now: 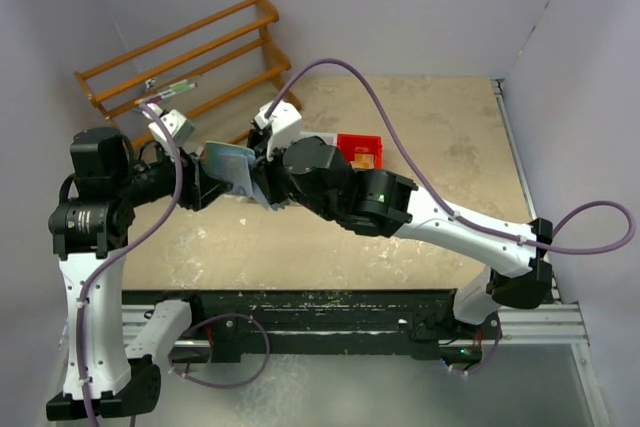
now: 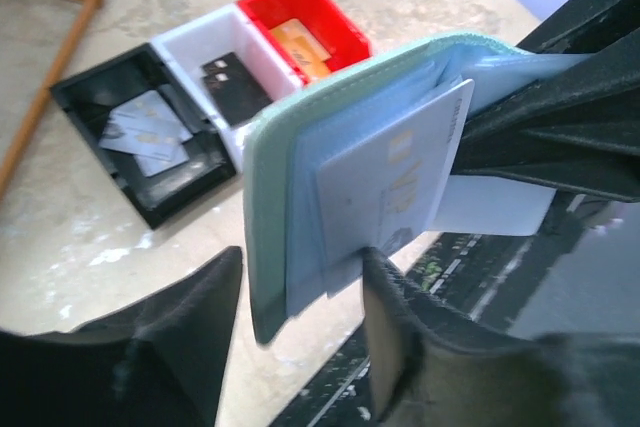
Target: Take the credit cards out of the card holder
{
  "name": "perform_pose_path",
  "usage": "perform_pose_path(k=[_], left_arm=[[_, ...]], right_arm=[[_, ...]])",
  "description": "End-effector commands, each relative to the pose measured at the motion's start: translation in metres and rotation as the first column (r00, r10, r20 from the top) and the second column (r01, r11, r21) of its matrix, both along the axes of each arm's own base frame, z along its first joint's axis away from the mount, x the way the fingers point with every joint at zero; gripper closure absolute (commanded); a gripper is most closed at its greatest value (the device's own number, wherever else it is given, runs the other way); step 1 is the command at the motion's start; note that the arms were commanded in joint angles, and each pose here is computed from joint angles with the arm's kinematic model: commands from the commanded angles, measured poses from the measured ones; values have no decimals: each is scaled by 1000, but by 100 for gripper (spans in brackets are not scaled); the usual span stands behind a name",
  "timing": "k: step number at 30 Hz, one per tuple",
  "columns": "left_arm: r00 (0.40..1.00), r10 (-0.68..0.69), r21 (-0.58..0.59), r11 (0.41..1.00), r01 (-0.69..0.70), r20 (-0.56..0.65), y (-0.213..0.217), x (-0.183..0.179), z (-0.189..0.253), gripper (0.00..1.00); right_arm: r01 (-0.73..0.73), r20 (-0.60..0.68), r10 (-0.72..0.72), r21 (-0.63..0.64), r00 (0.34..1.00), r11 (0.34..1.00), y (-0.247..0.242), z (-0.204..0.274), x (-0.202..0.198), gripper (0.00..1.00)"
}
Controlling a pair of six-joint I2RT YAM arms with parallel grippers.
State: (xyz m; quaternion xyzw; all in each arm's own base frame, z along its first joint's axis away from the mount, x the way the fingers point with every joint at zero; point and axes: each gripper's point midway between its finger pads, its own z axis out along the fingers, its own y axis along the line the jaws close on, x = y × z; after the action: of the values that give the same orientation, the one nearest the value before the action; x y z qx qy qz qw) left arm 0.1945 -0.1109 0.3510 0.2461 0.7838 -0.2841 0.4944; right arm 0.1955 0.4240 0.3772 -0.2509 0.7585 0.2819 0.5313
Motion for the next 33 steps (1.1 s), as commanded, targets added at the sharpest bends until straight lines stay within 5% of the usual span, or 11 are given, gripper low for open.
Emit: perform_pose_path(k=[1, 10, 25, 30, 33], left_arm=[[988, -147, -130, 982, 139, -53, -24, -17, 19, 39], [945, -312, -262, 925, 276, -104, -42, -34, 31, 39], [965, -249, -181, 956, 232, -79, -34, -30, 25, 86], [966, -245, -178, 957, 227, -85, -33, -30, 25, 84], [966, -242, -179, 958, 223, -90, -33, -29, 25, 67]], right_arm=[[-81, 50, 74, 137, 996, 987, 3, 44, -11, 100], [-112, 45, 109, 69, 993, 991, 4, 32, -13, 100], [-161, 37, 161, 4, 986, 987, -3, 27, -10, 100], [-200, 26, 199, 38, 980, 979, -10, 31, -9, 100], [-232, 22, 231, 56, 973, 971, -12, 32, -10, 100]])
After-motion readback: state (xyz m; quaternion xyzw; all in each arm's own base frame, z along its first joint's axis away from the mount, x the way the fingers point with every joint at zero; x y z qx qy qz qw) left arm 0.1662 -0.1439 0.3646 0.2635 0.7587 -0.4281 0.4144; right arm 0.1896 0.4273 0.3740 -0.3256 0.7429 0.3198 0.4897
